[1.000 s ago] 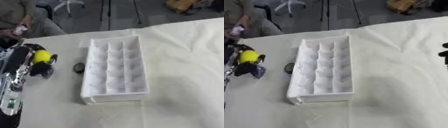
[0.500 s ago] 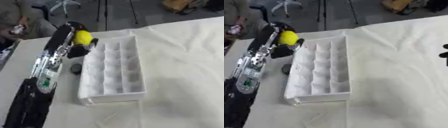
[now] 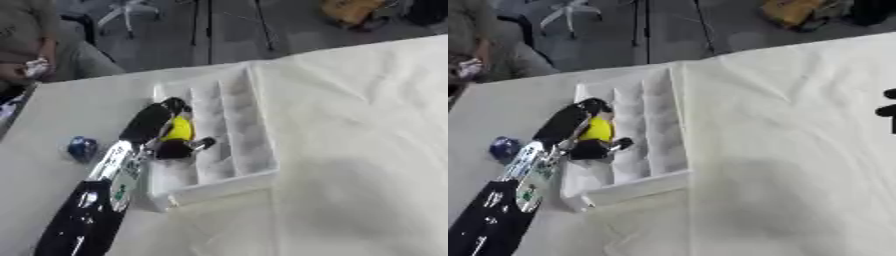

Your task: Pick up objects on the table and place them in the box.

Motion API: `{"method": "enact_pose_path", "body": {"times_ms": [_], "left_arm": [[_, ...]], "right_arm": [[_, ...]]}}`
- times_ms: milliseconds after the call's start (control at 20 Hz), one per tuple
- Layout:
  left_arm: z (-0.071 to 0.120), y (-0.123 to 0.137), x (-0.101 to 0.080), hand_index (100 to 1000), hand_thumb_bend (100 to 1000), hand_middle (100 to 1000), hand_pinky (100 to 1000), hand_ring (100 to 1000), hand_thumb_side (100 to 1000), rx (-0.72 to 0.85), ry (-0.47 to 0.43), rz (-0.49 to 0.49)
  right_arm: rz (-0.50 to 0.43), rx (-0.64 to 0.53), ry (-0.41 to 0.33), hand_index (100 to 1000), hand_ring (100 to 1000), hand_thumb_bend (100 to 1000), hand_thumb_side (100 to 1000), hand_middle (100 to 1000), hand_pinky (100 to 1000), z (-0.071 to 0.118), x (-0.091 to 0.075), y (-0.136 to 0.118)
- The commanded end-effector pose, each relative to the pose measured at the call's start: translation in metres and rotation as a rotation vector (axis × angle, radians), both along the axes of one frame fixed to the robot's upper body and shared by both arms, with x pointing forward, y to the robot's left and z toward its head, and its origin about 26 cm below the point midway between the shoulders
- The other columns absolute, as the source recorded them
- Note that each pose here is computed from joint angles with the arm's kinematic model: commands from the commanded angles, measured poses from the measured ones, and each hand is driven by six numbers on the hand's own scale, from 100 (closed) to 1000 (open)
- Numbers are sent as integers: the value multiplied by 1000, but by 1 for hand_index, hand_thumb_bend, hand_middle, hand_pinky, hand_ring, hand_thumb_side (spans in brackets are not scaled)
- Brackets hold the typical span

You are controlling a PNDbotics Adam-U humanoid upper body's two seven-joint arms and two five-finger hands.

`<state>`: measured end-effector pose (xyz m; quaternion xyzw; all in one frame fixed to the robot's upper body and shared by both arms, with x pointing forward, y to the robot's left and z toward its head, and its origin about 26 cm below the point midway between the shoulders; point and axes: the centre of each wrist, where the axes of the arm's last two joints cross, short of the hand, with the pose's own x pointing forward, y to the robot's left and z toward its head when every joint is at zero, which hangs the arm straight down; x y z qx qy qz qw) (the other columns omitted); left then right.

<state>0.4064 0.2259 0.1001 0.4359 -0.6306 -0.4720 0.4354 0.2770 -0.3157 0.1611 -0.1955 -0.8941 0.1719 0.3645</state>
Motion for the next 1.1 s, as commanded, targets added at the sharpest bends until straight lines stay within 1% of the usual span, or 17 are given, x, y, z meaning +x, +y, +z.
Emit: {"method": "enact_pose_path", "body": {"times_ms": [50, 200, 250, 400, 450, 600, 750, 800, 850, 950, 1100], "left_arm": [[30, 22, -7, 861, 870, 877, 902, 843, 909, -19, -147, 73], [48, 34, -21, 857, 866, 870, 892, 833, 902, -81, -252, 126], [57, 39, -27, 845, 856, 852, 858, 805, 877, -120, -309, 155], [78, 52, -47, 834, 849, 840, 837, 787, 857, -246, -455, 221], [83, 55, -53, 824, 836, 823, 802, 763, 840, -293, -492, 234], [93, 63, -69, 814, 829, 813, 782, 751, 827, -469, -601, 237], [96, 69, -80, 800, 800, 791, 732, 723, 805, -621, -674, 199], [95, 72, -86, 800, 800, 791, 732, 723, 805, -678, -705, 183], [93, 76, -90, 788, 785, 769, 700, 692, 794, -729, -728, 174], [83, 86, -94, 787, 783, 768, 691, 686, 796, -814, -759, 183], [64, 98, -95, 791, 777, 771, 688, 686, 798, -887, -742, 215]], "right_arm": [[6, -5, -28, 877, 638, 236, 683, 697, 738, 9, -2, 0], [5, -6, -27, 877, 637, 237, 682, 697, 738, 9, -2, 0], [2, -5, -27, 877, 637, 238, 681, 696, 737, 9, -3, 0], [-3, -5, -27, 876, 637, 238, 681, 696, 737, 8, -3, -1], [-4, -4, -26, 876, 637, 239, 681, 696, 737, 8, -3, -1], [-7, -5, -26, 876, 637, 239, 680, 696, 737, 8, -3, -1], [-9, -5, -25, 876, 636, 239, 680, 696, 737, 8, -3, -1], [-10, -4, -25, 876, 636, 239, 680, 696, 737, 8, -3, -1], [-11, -4, -26, 876, 636, 239, 680, 695, 737, 8, -3, -1], [-15, -4, -26, 876, 636, 240, 680, 695, 737, 8, -3, -2], [-16, -4, -26, 876, 636, 241, 680, 695, 737, 8, -3, -2]]}}
